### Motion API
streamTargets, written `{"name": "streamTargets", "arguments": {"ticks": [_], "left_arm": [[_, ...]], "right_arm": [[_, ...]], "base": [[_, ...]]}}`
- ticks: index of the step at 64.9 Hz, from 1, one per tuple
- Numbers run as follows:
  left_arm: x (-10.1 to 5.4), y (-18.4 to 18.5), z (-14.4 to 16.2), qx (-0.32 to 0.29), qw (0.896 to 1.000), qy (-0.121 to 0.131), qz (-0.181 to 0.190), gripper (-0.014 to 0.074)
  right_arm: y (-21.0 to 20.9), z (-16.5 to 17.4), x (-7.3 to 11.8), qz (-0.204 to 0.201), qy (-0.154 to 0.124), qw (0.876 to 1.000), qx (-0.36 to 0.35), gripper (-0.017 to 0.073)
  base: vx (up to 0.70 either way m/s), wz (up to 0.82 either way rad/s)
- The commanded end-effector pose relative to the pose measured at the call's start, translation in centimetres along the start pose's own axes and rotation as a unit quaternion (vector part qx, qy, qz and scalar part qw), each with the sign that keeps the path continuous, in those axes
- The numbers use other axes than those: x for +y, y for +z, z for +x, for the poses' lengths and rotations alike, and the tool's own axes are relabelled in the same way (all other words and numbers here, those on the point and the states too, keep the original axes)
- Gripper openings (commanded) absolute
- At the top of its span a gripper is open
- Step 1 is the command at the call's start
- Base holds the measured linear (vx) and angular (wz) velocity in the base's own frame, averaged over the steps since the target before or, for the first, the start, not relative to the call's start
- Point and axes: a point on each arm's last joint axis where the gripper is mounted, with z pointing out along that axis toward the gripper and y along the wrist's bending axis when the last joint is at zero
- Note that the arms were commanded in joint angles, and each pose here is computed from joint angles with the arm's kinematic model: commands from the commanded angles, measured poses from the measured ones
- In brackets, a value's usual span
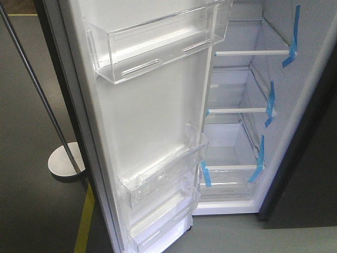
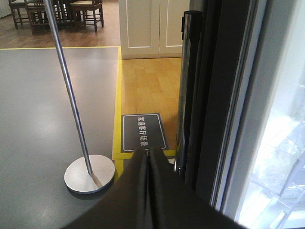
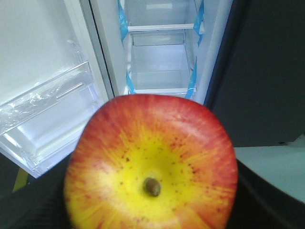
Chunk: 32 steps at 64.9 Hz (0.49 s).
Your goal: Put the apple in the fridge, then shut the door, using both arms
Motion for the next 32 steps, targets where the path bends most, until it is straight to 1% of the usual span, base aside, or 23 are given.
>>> {"name": "streamTargets", "arguments": {"ticks": [1, 32], "left_arm": [[-0.11, 0.07, -0.02, -0.031, 0.999, -0.007, 0.01, -0.0006], [-0.11, 0.07, -0.02, -0.031, 0.999, -0.007, 0.01, -0.0006]], "right_arm": [[-0.46, -1.19, 0.05, -0.001, -0.003, 0.999, -0.045, 0.0135], [-0.46, -1.19, 0.05, -0.001, -0.003, 0.999, -0.045, 0.0135]], "base": [[0.05, -0.01], [0.05, -0.01]]}}
